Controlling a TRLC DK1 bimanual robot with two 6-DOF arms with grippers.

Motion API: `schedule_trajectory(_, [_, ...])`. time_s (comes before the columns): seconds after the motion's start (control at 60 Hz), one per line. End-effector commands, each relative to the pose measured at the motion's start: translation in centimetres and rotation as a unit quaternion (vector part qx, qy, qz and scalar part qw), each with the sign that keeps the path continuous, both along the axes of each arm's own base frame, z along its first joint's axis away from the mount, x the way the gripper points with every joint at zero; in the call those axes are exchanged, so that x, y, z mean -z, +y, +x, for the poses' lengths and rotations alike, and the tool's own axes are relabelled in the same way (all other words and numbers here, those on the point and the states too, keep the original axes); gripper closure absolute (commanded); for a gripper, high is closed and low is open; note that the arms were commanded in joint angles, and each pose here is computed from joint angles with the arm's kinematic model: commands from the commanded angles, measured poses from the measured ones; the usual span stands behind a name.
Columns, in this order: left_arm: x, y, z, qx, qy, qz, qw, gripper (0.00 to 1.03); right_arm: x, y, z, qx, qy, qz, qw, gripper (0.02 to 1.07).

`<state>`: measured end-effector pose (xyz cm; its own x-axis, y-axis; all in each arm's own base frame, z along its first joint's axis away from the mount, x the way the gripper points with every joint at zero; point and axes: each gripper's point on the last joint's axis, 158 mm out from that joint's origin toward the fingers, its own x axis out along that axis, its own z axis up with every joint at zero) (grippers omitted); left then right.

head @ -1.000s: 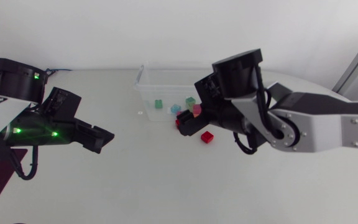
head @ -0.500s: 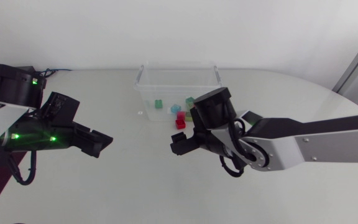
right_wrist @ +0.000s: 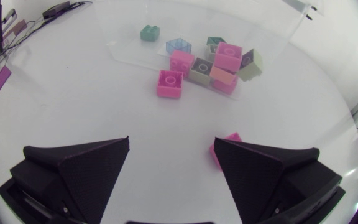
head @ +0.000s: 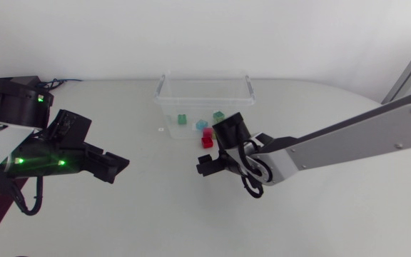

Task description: Pick up the duplo bricks and place them in the container

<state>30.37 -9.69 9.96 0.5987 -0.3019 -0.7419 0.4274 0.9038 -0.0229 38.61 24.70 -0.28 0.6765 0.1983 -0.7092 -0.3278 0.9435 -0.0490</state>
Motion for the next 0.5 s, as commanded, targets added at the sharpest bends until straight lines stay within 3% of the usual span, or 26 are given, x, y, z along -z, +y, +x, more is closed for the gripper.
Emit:
schedule_trajectory(0.0, [0.8,0.0,-0.3,0.006,0.007,0.003,1.0,0.05,0.4,0.7,1.4,-0.006,-0.004,-0.011,1.0,0.08])
schedule_trajectory(0.483, [2.3,-0.1,0.1,0.006,0.02,0.003,1.0,0.05,1.9,1.8,4.7,0.004,0.026,-0.03,0.999,0.08])
